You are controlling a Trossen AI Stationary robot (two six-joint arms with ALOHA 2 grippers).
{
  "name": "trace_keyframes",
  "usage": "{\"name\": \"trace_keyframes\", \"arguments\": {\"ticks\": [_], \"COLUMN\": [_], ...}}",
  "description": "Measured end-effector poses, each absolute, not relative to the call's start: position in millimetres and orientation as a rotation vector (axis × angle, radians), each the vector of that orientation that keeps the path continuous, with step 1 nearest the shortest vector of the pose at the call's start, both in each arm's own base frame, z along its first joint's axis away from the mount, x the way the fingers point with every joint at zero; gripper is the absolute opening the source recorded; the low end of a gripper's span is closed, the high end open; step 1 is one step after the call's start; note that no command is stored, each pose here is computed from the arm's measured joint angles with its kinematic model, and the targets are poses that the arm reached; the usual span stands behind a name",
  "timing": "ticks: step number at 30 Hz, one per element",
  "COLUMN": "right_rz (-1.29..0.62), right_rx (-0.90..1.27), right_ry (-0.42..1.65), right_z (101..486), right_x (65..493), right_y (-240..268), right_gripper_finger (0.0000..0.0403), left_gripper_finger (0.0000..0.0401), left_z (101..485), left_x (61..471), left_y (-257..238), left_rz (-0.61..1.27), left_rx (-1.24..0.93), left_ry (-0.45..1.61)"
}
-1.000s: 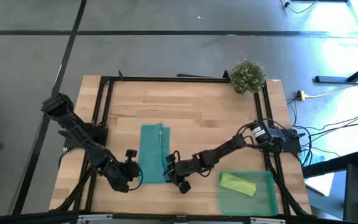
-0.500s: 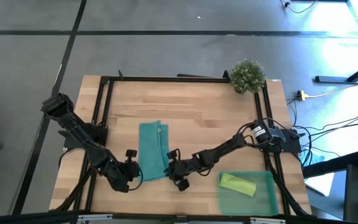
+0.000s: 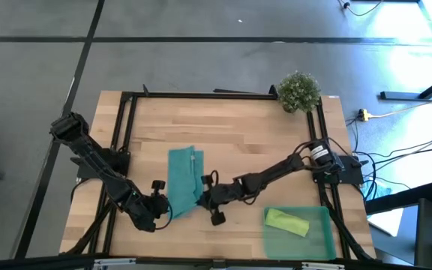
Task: Roll microfiber towels into tight, uniform cylinder then place into a basket
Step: Fold the blue microfiber cloth
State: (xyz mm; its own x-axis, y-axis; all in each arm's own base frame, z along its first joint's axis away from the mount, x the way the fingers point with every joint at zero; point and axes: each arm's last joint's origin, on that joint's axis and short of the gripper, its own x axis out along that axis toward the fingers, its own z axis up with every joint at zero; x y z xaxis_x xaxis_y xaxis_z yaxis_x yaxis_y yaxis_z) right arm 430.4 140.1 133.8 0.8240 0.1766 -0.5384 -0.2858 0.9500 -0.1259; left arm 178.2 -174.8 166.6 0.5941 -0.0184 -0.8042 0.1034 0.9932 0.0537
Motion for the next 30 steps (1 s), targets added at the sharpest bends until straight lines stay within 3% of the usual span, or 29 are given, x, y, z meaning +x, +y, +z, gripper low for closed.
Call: {"name": "trace_keyframes", "arguments": {"ticks": [15, 30], "right_rz": [-0.073, -0.127], "right_rx": [-0.048, 0.028], "right_ry": [0.55, 0.543], "right_z": [145, 145], "right_x": [447, 450], "right_y": [57, 31], "right_gripper_finger": [0.0005, 0.0005], "left_gripper_finger": [0.008, 0.008], "left_z": [167, 151], "left_x": [178, 197], "left_y": [-175, -161], "left_rz": [-0.072, 0.034], "left_rx": [0.101, 0.194], "left_ry": [0.933, 0.857]}}
